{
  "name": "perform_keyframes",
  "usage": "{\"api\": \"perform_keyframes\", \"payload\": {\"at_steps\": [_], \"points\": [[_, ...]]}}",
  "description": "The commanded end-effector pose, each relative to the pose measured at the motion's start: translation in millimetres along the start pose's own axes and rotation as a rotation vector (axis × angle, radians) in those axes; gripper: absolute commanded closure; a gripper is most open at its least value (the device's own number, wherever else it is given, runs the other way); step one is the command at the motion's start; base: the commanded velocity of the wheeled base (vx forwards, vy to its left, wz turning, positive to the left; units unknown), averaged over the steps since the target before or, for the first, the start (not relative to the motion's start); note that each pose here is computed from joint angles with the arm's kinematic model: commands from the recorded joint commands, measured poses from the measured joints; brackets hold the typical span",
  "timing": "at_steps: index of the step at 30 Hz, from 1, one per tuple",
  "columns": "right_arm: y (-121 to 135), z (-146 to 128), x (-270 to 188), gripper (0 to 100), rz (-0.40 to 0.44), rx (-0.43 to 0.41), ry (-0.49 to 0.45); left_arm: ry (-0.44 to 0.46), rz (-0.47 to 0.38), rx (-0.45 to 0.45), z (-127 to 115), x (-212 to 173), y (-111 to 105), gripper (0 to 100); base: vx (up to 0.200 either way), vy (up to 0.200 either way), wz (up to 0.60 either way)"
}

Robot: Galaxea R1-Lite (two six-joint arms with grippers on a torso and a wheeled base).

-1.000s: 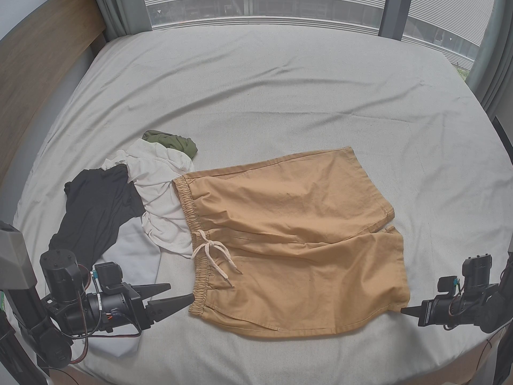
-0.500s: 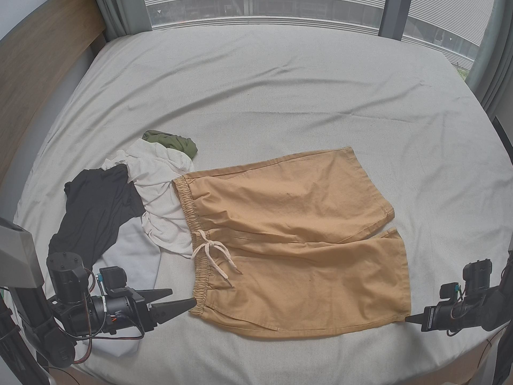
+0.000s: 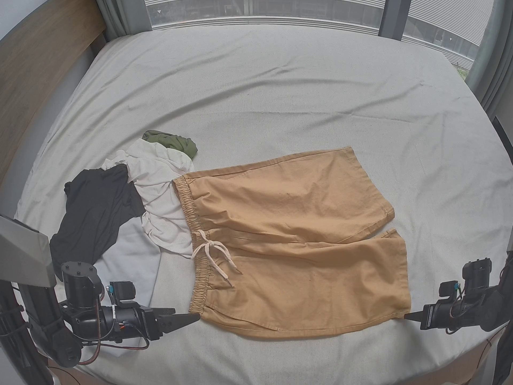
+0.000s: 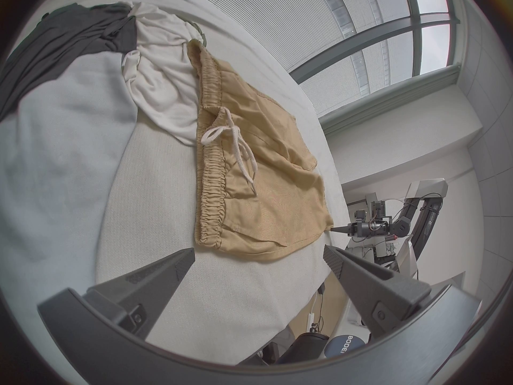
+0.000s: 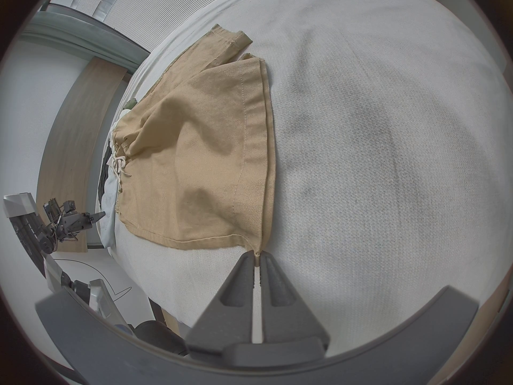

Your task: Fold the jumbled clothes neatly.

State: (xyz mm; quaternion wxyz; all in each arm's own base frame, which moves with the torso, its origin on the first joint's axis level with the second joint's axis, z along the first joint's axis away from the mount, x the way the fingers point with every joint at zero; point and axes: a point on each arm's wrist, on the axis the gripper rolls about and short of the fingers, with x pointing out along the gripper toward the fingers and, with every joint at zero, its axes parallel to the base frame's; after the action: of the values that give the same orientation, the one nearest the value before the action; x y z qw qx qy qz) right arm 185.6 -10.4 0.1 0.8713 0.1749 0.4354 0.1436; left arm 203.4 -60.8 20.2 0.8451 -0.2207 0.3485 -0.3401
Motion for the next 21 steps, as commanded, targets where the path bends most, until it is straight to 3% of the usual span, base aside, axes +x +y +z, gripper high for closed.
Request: {"api": "perform_keyframes", "payload": {"at_steps": [1,11,21], "points": [[-3.2,-6.1,3.3,100,-0.004,0.02,0.027,0.057,0.014,-0.034,-12.3,7.2,8.2,0,0.0,0.0,0.0],[-6.0,-5.6,3.9,100,-0.011,0.027,0.019,0.091,0.012,-0.038,-18.6,27.5,18.6,0,0.0,0.0,0.0],[-5.6,-2.8,3.5,100,-0.008,0.014,-0.005,0.034,0.03,-0.046,-7.4,42.7,20.2,0,0.0,0.0,0.0]]}}
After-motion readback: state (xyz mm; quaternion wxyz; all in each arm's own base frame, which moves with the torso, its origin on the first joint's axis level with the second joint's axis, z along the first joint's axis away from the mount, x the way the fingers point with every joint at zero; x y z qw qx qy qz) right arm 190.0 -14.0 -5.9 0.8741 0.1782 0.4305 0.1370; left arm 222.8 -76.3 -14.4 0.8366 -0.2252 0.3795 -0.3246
